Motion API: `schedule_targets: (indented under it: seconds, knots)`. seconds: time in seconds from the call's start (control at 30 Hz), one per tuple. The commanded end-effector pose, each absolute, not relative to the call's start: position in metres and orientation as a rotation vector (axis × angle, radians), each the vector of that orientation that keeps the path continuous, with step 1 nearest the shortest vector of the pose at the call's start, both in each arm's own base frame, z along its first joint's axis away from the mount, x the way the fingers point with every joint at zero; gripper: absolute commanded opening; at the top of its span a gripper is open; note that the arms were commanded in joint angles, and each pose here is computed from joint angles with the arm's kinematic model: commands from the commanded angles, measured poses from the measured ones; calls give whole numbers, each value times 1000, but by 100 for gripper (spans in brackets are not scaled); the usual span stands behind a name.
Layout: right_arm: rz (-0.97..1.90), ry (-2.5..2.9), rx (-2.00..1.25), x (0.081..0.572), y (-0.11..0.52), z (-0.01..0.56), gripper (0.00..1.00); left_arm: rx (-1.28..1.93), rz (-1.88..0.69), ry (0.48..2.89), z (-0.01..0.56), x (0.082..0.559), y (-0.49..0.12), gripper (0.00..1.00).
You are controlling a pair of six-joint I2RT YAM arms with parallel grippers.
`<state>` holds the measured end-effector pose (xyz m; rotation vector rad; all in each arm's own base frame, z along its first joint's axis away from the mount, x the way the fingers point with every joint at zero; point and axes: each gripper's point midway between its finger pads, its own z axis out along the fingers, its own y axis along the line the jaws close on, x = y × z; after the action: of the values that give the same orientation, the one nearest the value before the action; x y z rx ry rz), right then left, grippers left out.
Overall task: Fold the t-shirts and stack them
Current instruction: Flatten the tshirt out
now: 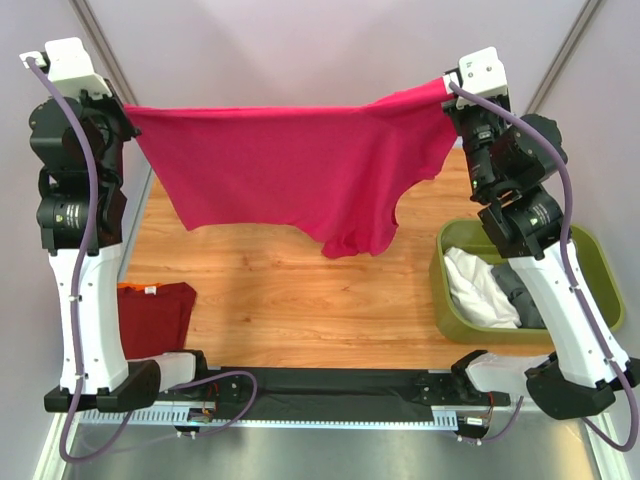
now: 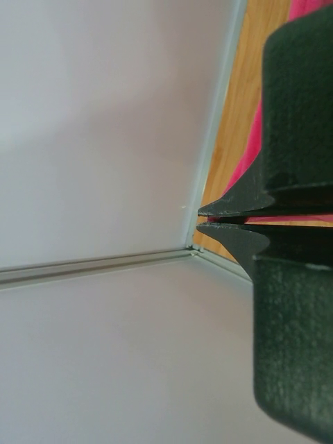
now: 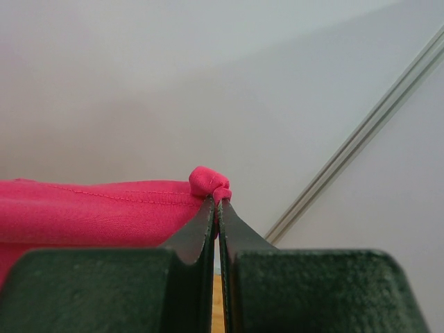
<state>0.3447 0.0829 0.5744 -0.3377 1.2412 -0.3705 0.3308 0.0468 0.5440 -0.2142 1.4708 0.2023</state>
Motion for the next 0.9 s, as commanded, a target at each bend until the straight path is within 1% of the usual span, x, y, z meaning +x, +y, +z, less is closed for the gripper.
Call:
schedule_targets:
  seconds: [0.0,0.27,0.53,0.87]
  knots:
    - [-374,1208,-294,340,74,588,0,-210,250,1425,564,323,54,0]
    - [-353,1243,-259,352,72,577,0,-197,251,1459,555,327,52,0]
    - [-328,1243,-219,349,55,580,0,-190,246,1464,554,324,51,0]
    - [-309,1229,-248,344,58,584,0,-177,235,1467,555,317,48,0]
